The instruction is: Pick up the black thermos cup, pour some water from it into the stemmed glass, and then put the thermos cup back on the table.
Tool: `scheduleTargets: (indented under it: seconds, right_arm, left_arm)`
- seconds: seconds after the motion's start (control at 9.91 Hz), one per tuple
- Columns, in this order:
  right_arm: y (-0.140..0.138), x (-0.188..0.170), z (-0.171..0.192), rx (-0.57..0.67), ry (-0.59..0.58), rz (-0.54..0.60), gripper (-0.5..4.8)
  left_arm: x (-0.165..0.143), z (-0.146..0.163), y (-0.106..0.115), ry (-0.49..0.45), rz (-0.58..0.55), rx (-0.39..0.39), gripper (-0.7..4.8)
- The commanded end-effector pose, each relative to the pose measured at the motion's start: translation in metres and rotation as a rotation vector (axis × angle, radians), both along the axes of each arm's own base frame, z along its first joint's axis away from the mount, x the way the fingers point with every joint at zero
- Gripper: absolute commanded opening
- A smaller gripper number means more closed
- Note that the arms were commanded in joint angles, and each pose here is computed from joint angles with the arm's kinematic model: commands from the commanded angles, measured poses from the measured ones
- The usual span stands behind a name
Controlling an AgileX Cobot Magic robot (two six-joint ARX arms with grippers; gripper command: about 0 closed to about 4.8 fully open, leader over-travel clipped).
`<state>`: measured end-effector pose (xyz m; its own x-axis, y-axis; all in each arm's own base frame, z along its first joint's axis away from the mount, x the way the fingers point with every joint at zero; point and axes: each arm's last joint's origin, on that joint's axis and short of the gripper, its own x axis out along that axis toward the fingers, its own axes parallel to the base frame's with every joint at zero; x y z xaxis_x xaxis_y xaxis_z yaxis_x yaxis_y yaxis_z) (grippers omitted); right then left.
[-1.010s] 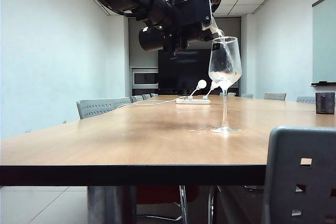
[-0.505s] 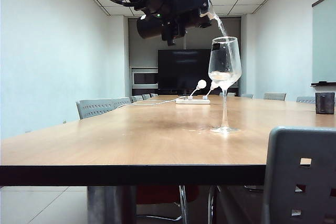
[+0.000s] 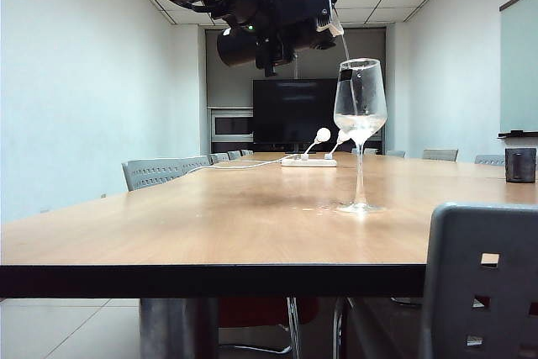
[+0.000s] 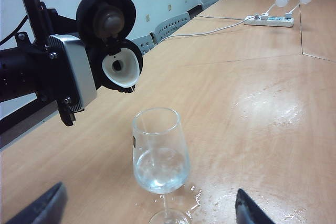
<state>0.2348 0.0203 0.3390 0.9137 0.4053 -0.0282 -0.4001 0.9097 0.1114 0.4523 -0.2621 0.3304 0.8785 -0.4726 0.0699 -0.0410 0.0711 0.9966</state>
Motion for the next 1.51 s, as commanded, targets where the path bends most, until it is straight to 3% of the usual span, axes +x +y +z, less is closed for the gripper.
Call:
scheduleTargets:
  seconds: [0.1, 1.51]
  right_arm:
    - [0.0, -0.0009, 0.0026, 0.005, -0.015, 0.004, 4.13]
    - [0.0001, -0.0012, 0.0028, 0.005, -0.016, 0.008, 4.13]
  left_arm:
    - [-0.006, 0.0241, 0.0025, -0.12, -0.009, -0.037, 1.84]
    - [-0.0066, 0.0243, 0.0016, -0.12, -0.012, -0.039, 1.84]
